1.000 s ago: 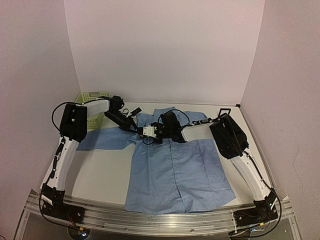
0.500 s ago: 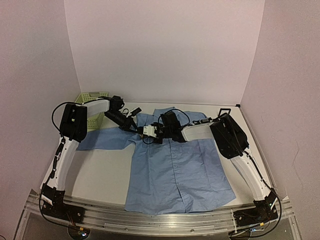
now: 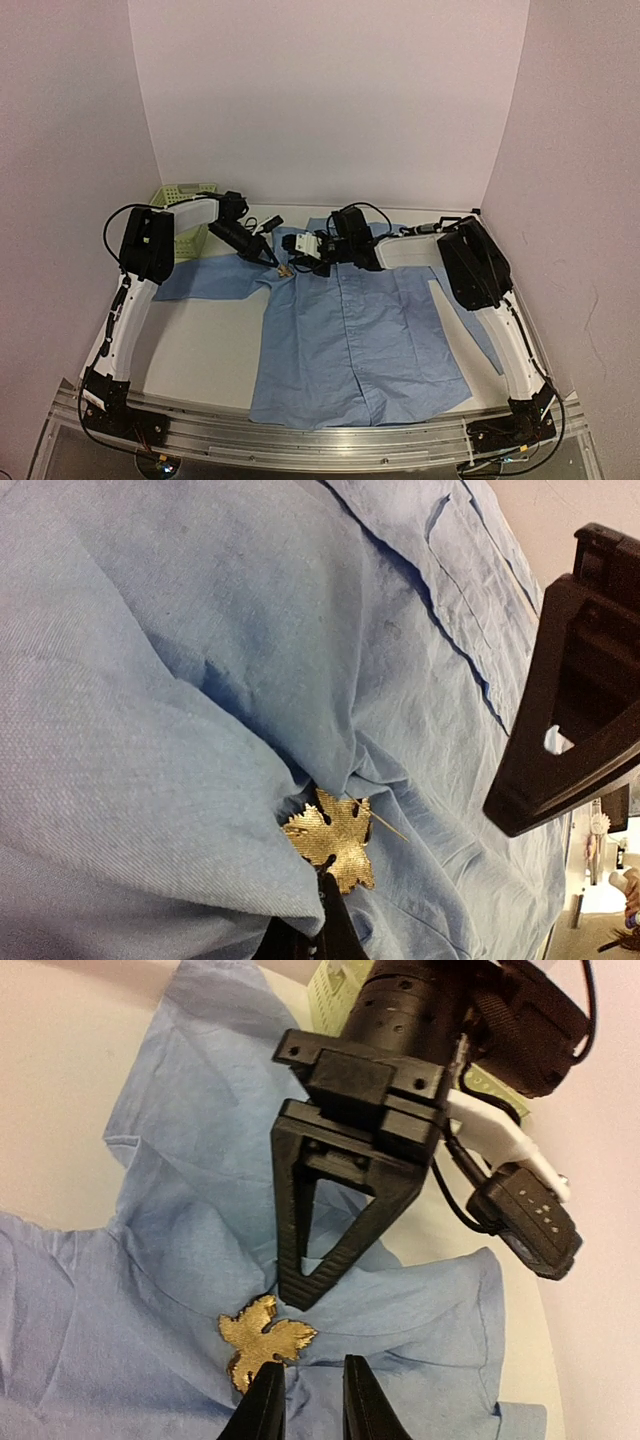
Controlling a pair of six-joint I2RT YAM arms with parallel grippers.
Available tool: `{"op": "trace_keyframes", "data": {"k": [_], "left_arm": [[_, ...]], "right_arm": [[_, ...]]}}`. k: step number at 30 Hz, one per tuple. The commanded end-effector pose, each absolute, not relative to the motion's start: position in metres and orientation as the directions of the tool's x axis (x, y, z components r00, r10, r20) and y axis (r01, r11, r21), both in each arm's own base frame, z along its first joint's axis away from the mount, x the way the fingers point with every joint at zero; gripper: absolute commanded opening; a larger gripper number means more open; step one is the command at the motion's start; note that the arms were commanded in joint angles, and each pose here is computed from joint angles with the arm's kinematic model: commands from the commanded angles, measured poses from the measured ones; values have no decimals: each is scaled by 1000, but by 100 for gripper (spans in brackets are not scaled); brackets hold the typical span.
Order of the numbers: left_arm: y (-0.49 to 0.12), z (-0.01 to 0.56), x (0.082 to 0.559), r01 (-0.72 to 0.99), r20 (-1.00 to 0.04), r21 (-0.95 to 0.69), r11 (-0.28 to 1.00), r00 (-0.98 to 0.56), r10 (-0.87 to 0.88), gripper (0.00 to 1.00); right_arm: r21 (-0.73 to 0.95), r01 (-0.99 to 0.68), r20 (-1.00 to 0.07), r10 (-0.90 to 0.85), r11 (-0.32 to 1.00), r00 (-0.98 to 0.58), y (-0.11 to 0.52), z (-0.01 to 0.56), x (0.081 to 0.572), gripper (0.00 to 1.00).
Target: Pin the brooch onto the clothing
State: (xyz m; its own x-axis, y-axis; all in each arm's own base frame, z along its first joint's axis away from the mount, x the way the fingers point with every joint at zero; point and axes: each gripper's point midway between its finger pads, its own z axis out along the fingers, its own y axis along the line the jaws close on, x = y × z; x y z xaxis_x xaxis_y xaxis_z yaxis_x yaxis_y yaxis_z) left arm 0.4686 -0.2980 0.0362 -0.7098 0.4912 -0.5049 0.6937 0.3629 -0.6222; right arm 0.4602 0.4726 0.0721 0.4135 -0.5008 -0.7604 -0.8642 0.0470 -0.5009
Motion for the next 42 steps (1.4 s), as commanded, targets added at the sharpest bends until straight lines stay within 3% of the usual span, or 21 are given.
{"op": "trace_keyframes", "data": {"k": [1,6,18,33,42], "left_arm": [[-296,72,480,754,-580,-567,332,-651,489,0],[-300,76,483,748,-588,-582,319,-658,470,0],[-302,81,482,744,-593,-593,308,-663,458,0],[-296,66,475,708,-544,-626,329,-698,466,0],[-287,56,477,669,-503,-644,371,-736,453,0]], "right_arm": [[-474,-878,-803,-438,60,404,474,97,465,22],[-436,-898,-817,-446,65,365,478,73,470,24],[-423,-903,-799,-499,72,335,486,40,477,16],[-428,-896,-804,-502,114,320,489,46,489,6],[-449,-884,-783,-535,132,318,481,45,493,23]]}}
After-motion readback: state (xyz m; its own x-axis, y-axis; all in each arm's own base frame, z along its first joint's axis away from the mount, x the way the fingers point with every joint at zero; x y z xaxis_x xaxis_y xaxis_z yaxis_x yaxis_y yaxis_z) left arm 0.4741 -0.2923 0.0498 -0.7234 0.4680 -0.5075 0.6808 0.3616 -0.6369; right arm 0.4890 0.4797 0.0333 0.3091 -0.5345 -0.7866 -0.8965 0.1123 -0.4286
